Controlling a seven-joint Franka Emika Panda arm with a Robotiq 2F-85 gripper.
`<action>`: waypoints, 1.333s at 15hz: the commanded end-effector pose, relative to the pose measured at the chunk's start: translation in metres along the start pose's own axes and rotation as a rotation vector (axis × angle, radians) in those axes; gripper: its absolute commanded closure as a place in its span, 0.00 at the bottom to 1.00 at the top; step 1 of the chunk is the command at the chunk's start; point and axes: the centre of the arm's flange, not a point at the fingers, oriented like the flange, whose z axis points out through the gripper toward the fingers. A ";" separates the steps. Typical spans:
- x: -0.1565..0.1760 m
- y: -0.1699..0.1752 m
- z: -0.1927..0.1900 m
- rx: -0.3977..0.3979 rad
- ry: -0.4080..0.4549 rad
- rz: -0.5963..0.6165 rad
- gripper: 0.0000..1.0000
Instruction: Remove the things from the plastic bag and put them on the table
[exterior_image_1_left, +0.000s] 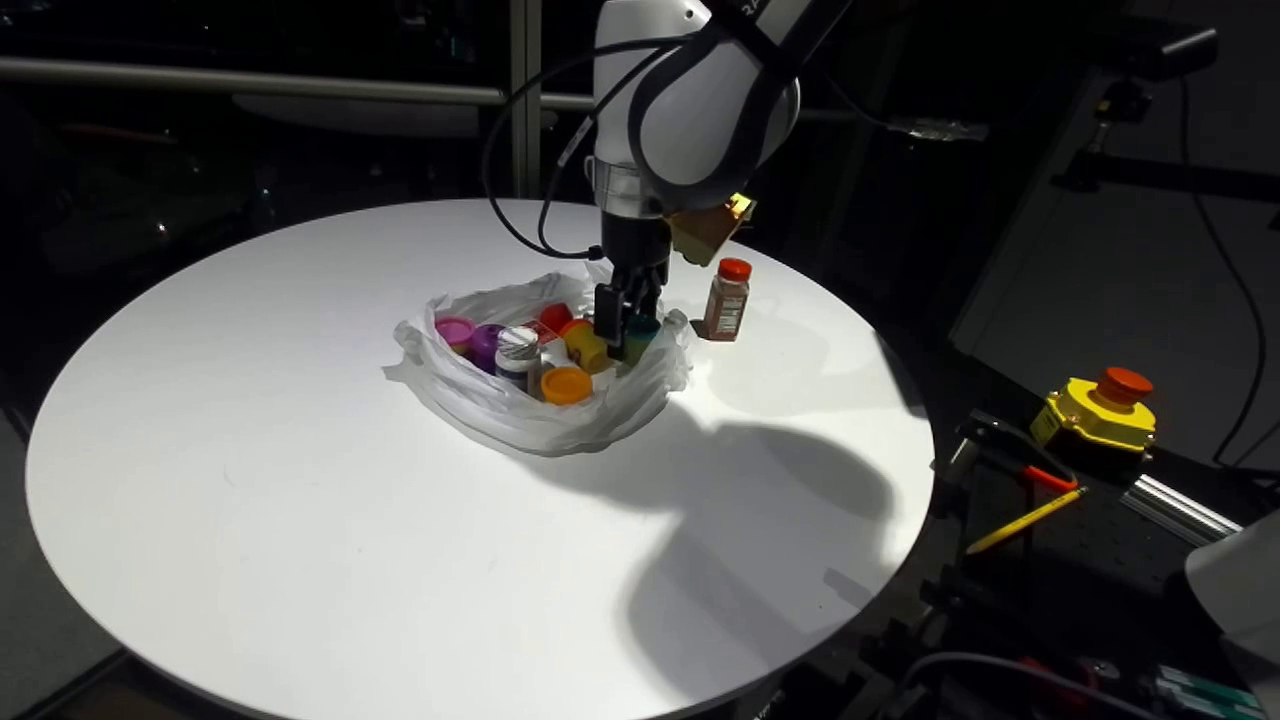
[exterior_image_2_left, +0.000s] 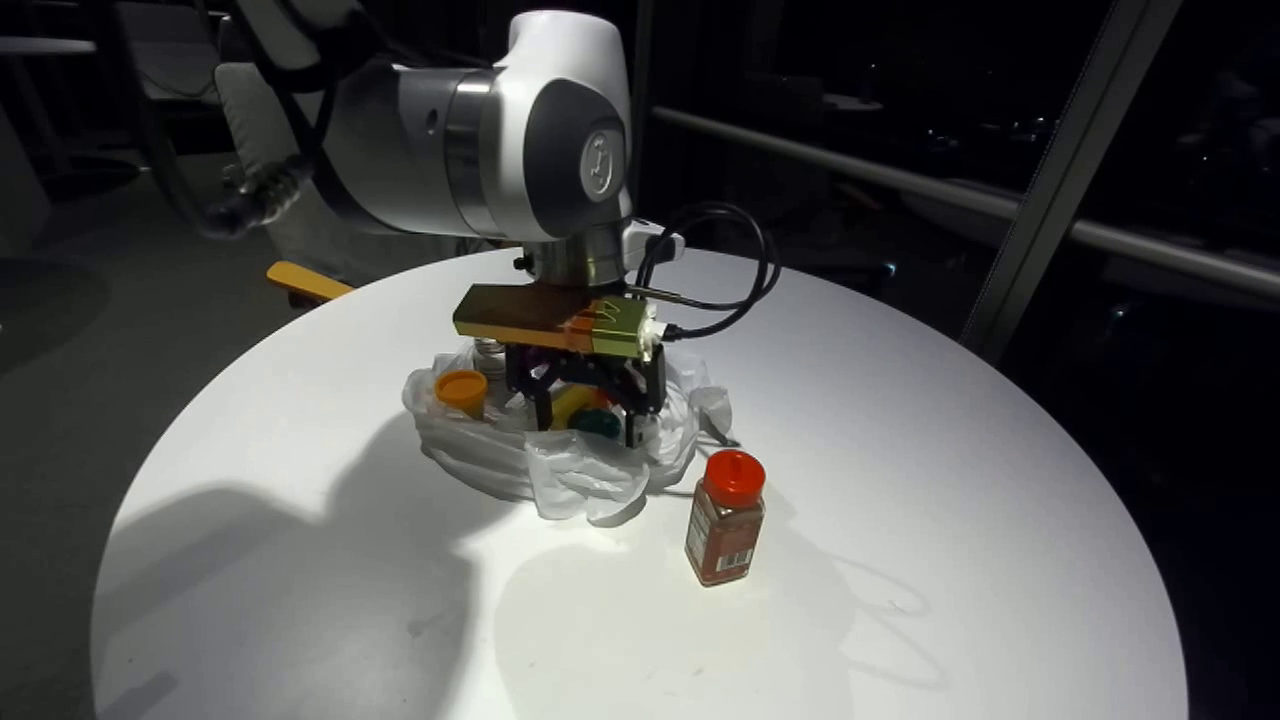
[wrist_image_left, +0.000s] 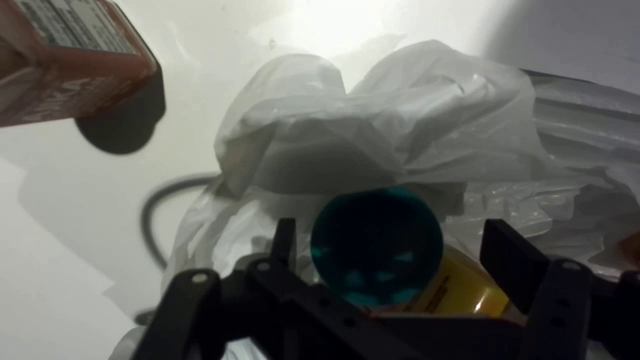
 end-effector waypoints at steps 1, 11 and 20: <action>-0.006 -0.002 -0.006 -0.027 -0.012 0.037 0.31; 0.003 -0.015 -0.076 -0.152 0.069 0.202 0.75; -0.081 -0.047 -0.104 -0.129 0.030 0.455 0.75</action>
